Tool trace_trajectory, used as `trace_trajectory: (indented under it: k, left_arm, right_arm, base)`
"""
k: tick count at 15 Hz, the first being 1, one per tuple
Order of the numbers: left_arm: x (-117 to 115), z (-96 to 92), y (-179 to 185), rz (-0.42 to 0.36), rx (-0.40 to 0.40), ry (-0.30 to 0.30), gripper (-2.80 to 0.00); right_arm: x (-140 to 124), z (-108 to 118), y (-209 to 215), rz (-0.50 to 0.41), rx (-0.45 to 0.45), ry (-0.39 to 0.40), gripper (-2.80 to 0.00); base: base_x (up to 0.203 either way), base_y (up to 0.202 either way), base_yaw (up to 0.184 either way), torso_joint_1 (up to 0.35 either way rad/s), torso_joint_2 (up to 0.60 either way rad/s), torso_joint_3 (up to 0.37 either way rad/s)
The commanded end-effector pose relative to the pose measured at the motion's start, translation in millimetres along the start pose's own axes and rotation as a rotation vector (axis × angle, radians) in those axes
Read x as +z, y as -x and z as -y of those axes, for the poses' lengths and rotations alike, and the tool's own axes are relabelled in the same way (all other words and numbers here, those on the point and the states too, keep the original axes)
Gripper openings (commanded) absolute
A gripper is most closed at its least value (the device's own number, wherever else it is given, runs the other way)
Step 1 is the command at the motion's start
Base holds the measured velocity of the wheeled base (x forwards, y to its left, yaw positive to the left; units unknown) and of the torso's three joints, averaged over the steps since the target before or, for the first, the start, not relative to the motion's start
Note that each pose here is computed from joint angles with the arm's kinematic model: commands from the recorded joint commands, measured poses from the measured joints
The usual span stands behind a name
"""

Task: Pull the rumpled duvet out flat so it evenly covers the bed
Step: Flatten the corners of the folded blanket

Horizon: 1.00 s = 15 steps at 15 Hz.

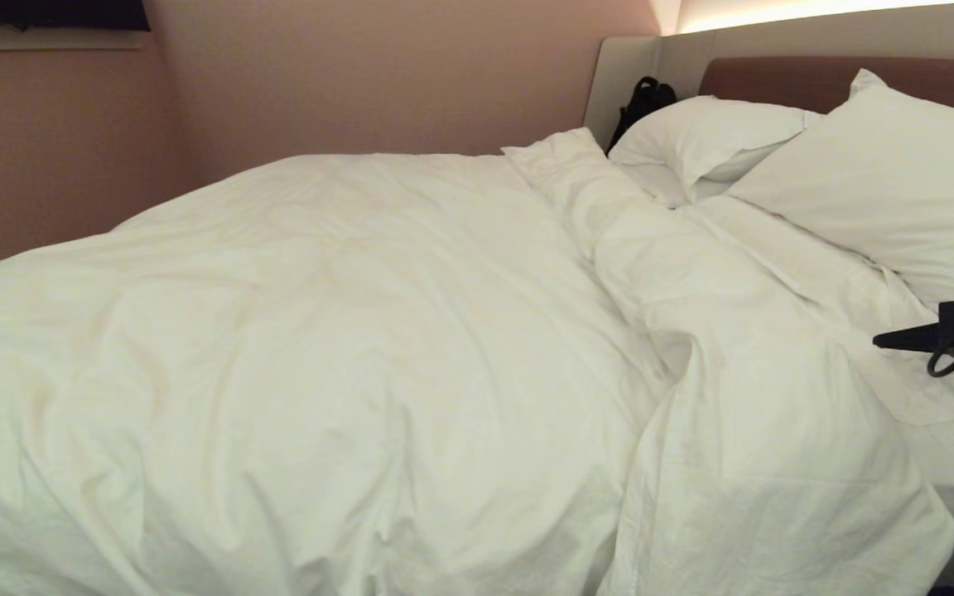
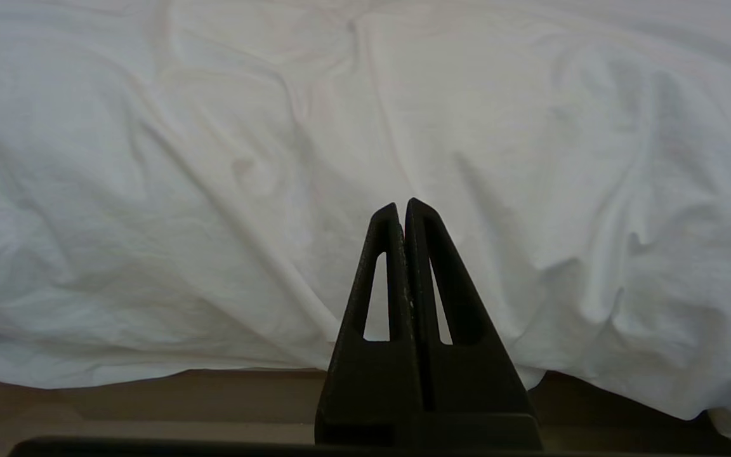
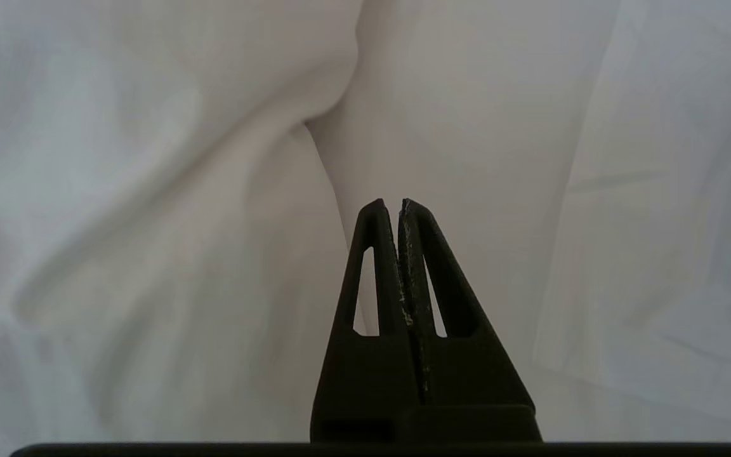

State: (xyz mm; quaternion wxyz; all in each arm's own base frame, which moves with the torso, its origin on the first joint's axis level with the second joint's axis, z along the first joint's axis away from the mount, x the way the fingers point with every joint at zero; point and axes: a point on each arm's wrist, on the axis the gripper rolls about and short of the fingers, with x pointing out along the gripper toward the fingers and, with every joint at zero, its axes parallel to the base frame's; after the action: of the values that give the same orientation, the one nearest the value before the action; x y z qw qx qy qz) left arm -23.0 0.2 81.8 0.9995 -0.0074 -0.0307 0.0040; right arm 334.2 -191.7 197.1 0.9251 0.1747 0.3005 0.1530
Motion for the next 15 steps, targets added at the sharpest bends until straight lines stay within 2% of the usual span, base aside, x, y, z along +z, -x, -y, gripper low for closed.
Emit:
trace_trajectory:
  k: [1,5,8,10,14,15]
  left_arm:
    - [0,0.0,0,0.001,0.001,0.001,-2.8]
    - [0,0.0,0,0.001,0.001,0.001,-2.8]
    - [0,0.0,0,0.001,0.001,0.001,-2.8]
    - [0,0.0,0,0.001,0.001,0.001,-2.8]
    - [0,0.0,0,0.0,0.001,0.001,-2.8]
    - [0,0.0,0,0.0,0.002,0.001,-2.8]
  right_arm:
    - [-4,-5,3,0.017,0.095,0.163,-2.8]
    - [-9,-10,5,0.005,0.105,0.112,-2.8]
    - [-2,-16,6,0.018,0.125,0.053,-2.8]
    - [1,-20,4,0.022,0.14,0.056,-2.8]
    - [-2,-12,-3,0.01,0.129,0.061,-2.8]
    - [-3,-11,-4,0.008,0.131,0.076,0.0]
  base:
    - [0.0,0.0,0.0,0.0,0.0,0.0]
    - [0.0,0.0,0.0,0.0,0.0,0.0]
    - [0.0,0.0,0.0,0.0,0.0,0.0]
    - [0.0,0.0,0.0,0.0,0.0,0.0]
    - [0.0,0.0,0.0,0.0,0.0,0.0]
    - [0.0,0.0,0.0,0.0,0.0,0.0]
